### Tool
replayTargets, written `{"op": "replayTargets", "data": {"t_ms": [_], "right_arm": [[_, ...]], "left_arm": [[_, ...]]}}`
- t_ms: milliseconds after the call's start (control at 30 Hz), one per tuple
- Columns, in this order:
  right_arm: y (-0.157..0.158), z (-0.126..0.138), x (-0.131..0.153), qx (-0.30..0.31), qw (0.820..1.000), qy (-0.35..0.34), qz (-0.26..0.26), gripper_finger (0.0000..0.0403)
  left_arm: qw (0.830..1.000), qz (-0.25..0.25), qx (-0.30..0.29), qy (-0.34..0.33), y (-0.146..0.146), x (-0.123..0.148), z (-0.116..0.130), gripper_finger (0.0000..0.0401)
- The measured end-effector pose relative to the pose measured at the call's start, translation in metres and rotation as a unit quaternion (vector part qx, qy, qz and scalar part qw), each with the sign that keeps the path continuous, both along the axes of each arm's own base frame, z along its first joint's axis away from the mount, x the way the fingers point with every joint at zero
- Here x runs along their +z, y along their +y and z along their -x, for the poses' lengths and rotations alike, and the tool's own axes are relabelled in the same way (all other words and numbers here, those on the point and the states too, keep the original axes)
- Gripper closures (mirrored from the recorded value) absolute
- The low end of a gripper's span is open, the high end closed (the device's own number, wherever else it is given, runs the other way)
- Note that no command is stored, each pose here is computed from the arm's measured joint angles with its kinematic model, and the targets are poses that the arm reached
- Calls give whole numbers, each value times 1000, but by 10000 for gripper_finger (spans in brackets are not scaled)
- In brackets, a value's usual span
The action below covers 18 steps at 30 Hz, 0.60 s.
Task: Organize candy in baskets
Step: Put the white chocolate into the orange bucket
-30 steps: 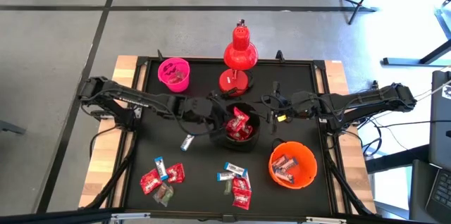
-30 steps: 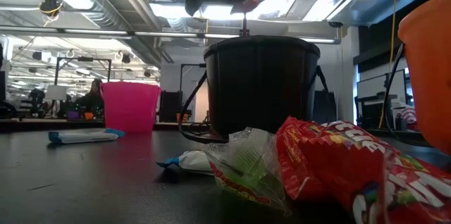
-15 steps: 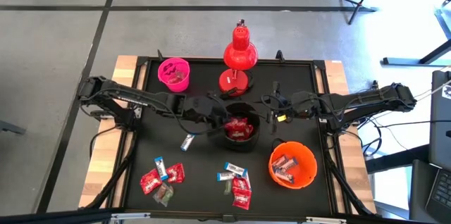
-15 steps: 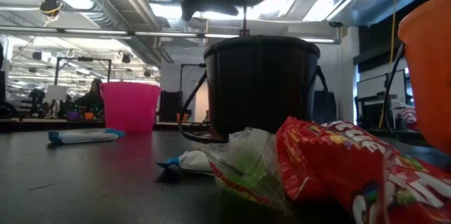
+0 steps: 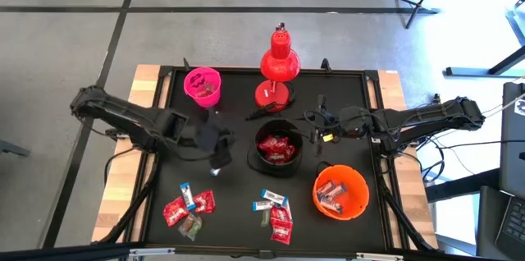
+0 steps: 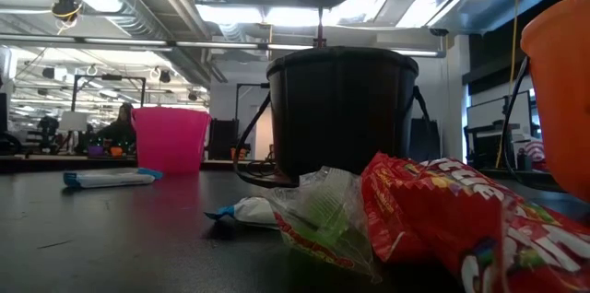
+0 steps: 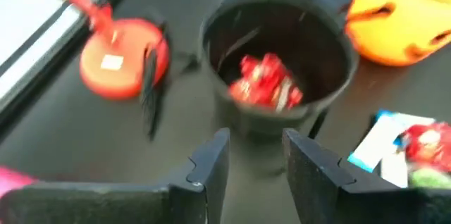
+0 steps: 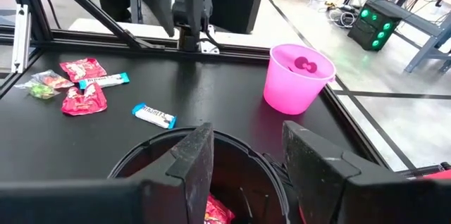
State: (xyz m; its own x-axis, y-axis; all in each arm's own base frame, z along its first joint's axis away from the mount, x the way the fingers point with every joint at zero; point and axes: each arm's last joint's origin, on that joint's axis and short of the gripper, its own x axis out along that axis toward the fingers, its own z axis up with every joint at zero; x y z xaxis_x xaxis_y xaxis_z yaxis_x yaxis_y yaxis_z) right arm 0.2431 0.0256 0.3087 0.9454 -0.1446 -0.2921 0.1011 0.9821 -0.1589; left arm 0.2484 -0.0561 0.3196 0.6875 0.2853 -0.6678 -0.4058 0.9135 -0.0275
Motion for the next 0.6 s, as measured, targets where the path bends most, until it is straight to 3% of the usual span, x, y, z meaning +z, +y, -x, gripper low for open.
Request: {"op": "replayTargets", "data": {"t_ms": [300, 600], "right_arm": [[0, -2, 7, -1, 999, -40, -9, 235], [2, -4, 23, 18, 987, -128, -90, 235]], "left_arm": [[993, 71, 35, 84, -27, -51, 25, 278], [986, 103, 79, 105, -40, -110, 49, 278]]}}
